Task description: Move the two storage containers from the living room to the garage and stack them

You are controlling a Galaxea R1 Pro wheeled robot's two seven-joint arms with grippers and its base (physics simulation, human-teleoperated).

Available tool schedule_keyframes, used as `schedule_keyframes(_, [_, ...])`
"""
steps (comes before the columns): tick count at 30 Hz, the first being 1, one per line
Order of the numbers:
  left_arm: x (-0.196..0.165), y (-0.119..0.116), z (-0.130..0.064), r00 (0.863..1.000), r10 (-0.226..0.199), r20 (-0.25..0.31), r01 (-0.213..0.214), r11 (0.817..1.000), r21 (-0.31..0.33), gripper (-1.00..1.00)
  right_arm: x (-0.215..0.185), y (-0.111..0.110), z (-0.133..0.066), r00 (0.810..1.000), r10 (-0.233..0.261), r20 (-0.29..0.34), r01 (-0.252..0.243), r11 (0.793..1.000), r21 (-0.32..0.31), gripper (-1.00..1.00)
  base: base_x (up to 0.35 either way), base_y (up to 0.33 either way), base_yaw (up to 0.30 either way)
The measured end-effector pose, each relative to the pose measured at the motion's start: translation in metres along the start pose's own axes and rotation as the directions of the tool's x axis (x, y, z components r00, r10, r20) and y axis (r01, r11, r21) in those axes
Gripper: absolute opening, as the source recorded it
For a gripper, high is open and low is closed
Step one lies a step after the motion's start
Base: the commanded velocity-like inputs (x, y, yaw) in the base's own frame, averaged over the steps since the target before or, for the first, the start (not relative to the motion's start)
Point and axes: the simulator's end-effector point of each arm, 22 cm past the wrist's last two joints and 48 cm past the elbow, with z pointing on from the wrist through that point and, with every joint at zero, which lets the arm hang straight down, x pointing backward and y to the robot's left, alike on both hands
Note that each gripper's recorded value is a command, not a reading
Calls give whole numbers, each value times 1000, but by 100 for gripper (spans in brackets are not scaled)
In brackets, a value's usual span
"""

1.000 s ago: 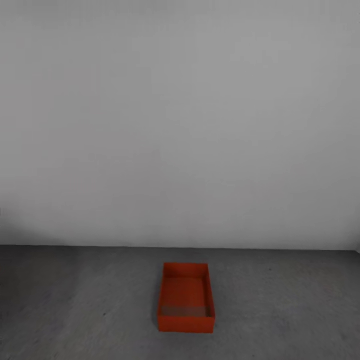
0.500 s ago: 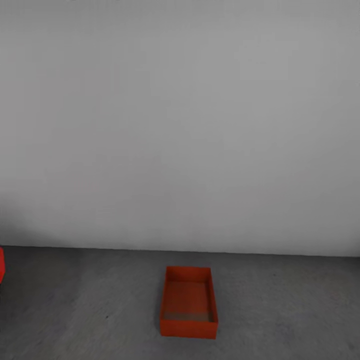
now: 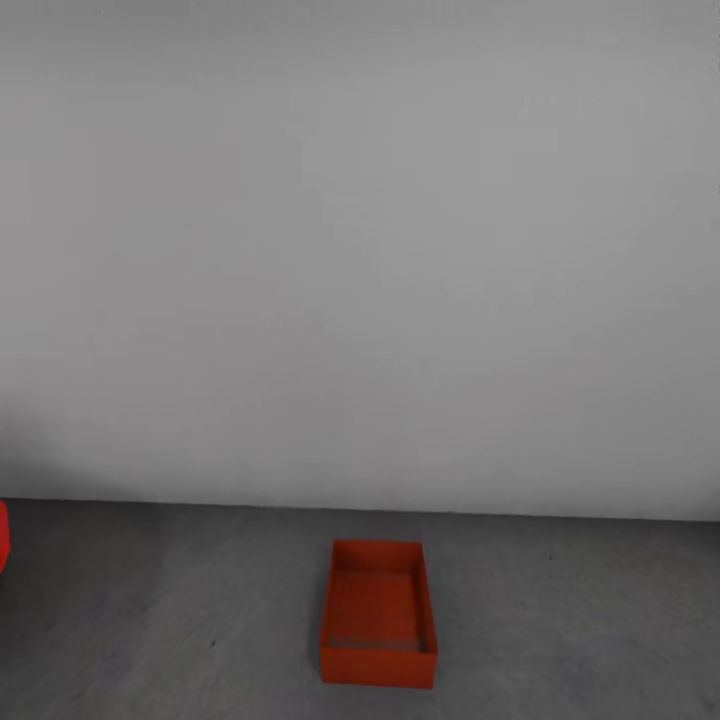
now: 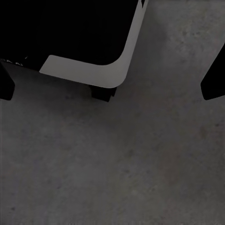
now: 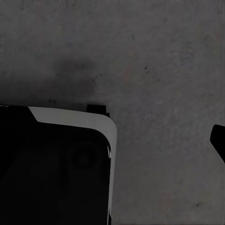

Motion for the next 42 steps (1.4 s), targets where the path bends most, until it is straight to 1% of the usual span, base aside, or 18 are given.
schedule_keyframes(27, [-16, -4, -4, 999, -6, 41, 5, 1000, 11, 100, -16, -1, 0, 999, 2, 38, -2, 1000, 1, 100, 0, 0, 0])
schedule_keyframes(42, [-19, -5, -4, 999, -7, 46, 6, 1000, 13, 100, -16, 0, 0, 999, -2, 33, 2, 1000, -4, 100, 0, 0, 0])
